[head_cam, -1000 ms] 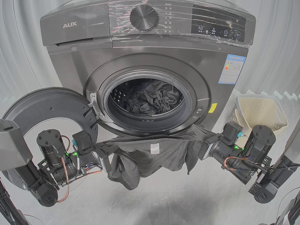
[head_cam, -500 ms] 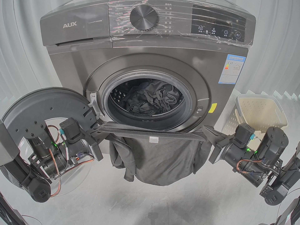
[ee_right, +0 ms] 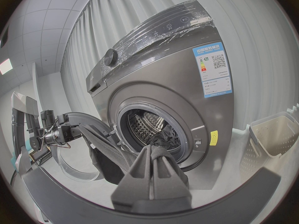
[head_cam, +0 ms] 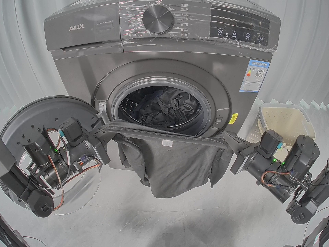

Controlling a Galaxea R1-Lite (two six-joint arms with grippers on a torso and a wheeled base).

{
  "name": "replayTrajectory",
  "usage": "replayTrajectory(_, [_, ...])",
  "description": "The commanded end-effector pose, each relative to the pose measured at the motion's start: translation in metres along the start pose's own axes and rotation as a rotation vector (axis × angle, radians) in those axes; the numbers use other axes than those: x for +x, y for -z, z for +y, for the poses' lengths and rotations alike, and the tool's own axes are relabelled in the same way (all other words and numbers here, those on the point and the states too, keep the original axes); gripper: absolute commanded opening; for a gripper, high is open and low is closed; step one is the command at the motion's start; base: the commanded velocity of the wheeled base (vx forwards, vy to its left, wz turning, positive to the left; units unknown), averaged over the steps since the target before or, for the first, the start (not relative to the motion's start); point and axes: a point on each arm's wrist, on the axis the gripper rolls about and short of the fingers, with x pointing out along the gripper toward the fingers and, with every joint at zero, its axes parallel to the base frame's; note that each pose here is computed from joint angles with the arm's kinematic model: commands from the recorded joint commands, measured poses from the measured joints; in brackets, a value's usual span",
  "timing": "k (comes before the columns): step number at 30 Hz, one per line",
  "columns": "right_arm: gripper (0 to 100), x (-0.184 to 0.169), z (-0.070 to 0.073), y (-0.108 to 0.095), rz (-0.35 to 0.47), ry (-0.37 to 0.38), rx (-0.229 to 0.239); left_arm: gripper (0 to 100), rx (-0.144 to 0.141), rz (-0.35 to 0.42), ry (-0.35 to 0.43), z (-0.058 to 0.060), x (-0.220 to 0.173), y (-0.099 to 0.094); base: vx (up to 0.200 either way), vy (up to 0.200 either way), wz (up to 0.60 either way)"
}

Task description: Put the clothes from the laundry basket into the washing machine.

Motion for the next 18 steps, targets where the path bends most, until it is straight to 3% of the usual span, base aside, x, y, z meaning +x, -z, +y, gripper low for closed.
replayTrajectory(1, [0,0.003,0.002,-0.003,-0.017,-0.007,0.006,0,0.004,-0.012,-0.001,0.0,0.0,-0.003,0.0,0.0,0.0])
replayTrajectory(9, [0,0.006,0.003,-0.006,-0.033,-0.012,0.013,0,0.007,-0.01,0.0,0.0,0.0,-0.003,0.0,0.0,0.0])
replayTrajectory(13, [0,0.008,0.006,-0.001,-0.017,-0.018,0.014,0,0.005,-0.031,0.024,-0.009,-0.005,-0.01,0.0,0.0,0.0])
replayTrajectory(16, [0,0.011,0.008,0.007,0.006,-0.015,0.021,0,0.019,-0.036,0.036,-0.014,-0.001,-0.01,0.0,0.0,0.0])
replayTrajectory(18, [0,0.014,0.009,0.004,-0.009,-0.009,0.031,0,0.006,-0.037,0.033,-0.014,-0.003,-0.011,0.0,0.0,0.0])
